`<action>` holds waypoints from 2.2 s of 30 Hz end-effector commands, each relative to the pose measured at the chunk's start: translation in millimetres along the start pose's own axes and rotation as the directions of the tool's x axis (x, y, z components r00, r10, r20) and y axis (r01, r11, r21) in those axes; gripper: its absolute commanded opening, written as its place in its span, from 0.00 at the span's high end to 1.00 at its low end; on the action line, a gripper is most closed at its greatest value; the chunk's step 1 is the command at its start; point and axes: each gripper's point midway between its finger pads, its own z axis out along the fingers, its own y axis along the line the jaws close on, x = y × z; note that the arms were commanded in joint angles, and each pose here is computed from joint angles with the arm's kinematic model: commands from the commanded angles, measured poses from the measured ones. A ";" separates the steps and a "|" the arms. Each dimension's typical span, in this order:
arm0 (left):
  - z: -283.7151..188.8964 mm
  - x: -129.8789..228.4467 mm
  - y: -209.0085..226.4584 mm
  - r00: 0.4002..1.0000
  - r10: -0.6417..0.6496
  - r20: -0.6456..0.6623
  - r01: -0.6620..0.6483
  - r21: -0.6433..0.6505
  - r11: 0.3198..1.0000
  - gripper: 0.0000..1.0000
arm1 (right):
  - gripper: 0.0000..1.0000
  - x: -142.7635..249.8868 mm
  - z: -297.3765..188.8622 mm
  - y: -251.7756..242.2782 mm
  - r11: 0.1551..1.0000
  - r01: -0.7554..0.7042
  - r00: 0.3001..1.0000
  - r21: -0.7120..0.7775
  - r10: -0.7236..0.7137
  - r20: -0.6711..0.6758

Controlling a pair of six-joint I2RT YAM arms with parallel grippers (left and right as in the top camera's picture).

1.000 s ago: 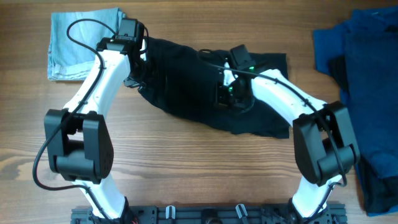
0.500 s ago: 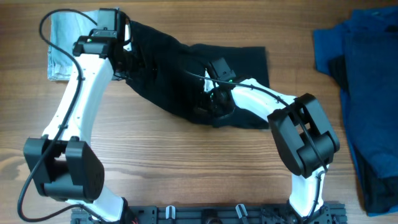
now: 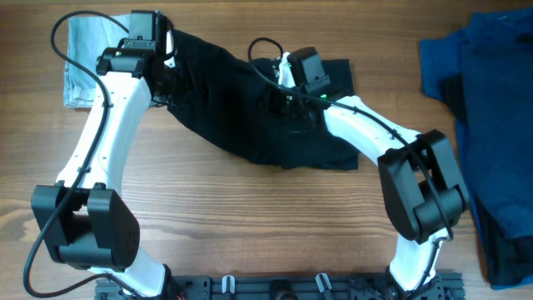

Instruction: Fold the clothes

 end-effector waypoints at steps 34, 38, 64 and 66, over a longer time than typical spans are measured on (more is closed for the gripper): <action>-31.8 13.1 -24.4 0.995 0.096 0.016 -0.096 0.014 0.995 0.96 | 0.96 -36.0 81.8 -39.5 0.967 0.166 0.956 0.191 -0.206 0.208; -32.7 13.1 -24.5 0.995 0.096 0.017 -0.096 0.015 0.995 0.96 | 0.96 -20.0 100.0 -47.0 0.964 0.184 0.960 0.193 -0.219 0.177; -38.7 13.8 -24.4 0.995 0.101 0.021 -0.102 0.015 0.995 0.96 | 0.96 -68.4 104.6 -23.3 0.925 0.351 0.873 0.146 -0.380 0.306; -43.2 9.4 -25.2 0.991 0.128 0.037 -0.128 0.010 0.992 0.96 | 0.96 -85.6 83.6 -4.3 0.856 0.477 0.803 0.197 -0.516 0.298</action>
